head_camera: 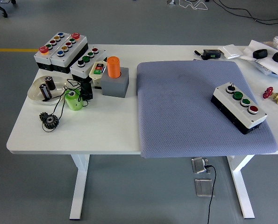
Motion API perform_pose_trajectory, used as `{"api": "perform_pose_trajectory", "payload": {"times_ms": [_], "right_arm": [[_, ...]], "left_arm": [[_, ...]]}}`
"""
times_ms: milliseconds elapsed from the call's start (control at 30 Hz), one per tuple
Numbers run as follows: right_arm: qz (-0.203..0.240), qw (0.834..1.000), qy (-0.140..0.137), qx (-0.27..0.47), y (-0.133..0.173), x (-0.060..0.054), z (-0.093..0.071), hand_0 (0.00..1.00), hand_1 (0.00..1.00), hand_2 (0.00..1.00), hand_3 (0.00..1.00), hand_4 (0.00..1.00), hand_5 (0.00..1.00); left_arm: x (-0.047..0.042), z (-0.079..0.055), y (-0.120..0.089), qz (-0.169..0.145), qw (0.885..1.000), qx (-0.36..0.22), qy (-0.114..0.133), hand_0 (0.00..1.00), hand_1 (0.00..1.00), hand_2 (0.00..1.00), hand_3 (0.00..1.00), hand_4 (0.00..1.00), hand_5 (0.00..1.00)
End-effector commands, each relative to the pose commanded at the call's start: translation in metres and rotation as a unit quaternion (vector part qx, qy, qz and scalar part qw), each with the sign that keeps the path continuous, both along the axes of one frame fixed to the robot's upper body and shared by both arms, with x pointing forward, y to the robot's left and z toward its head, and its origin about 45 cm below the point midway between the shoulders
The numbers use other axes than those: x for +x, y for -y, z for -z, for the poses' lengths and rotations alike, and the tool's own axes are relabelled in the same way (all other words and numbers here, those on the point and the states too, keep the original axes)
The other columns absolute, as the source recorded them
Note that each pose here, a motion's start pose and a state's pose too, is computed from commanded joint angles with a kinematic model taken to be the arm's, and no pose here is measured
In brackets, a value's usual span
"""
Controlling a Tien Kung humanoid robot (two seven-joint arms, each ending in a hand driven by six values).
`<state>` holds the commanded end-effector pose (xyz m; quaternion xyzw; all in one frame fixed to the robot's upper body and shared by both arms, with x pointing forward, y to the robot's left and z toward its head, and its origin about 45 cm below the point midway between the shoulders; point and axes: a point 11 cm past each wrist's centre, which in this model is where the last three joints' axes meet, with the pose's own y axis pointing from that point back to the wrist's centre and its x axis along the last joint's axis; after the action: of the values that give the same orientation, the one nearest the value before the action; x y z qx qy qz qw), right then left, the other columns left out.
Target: Pick up the button,place it on the desk,press the button,press the button
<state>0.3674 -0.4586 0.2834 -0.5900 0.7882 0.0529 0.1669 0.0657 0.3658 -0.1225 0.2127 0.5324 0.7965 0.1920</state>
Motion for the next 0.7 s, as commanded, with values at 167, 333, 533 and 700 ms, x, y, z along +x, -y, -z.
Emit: {"api": "perform_pose_trajectory", "payload": {"times_ms": [167, 333, 533, 700], "right_arm": [[-0.007, 0.997, -0.022, -0.071, -0.0036, 0.0016, 0.0005, 0.958, 0.901, 0.941, 0.952, 0.943, 0.188], [-0.007, 0.996, -0.026, -0.089, -0.0053, 0.0015, 0.0019, 0.967, 0.908, 0.944, 0.958, 0.940, 0.162], [-0.005, 0.994, -0.030, -0.105, -0.0041, -0.0001, 0.0027, 0.974, 0.912, 0.946, 0.959, 0.935, 0.152], [-0.025, 0.990, -0.045, -0.132, -0.0092, 0.0015, 0.0036, 0.974, 0.912, 0.946, 0.959, 0.935, 0.152]], "left_arm": [[-0.0002, 0.0001, 0.0001, 0.001, 1.000, 0.000, -0.001, 0.668, 0.728, 0.755, 0.559, 0.347, 0.998], [-0.0005, 0.0001, 0.0001, 0.000, 1.000, 0.000, 0.000, 0.668, 0.728, 0.754, 0.559, 0.347, 0.998], [0.0002, 0.0001, 0.0003, 0.000, 1.000, -0.001, 0.001, 0.668, 0.728, 0.753, 0.559, 0.347, 0.998], [-0.0005, 0.0001, 0.0001, 0.001, 1.000, 0.000, -0.001, 0.668, 0.728, 0.753, 0.559, 0.347, 0.998]]}}
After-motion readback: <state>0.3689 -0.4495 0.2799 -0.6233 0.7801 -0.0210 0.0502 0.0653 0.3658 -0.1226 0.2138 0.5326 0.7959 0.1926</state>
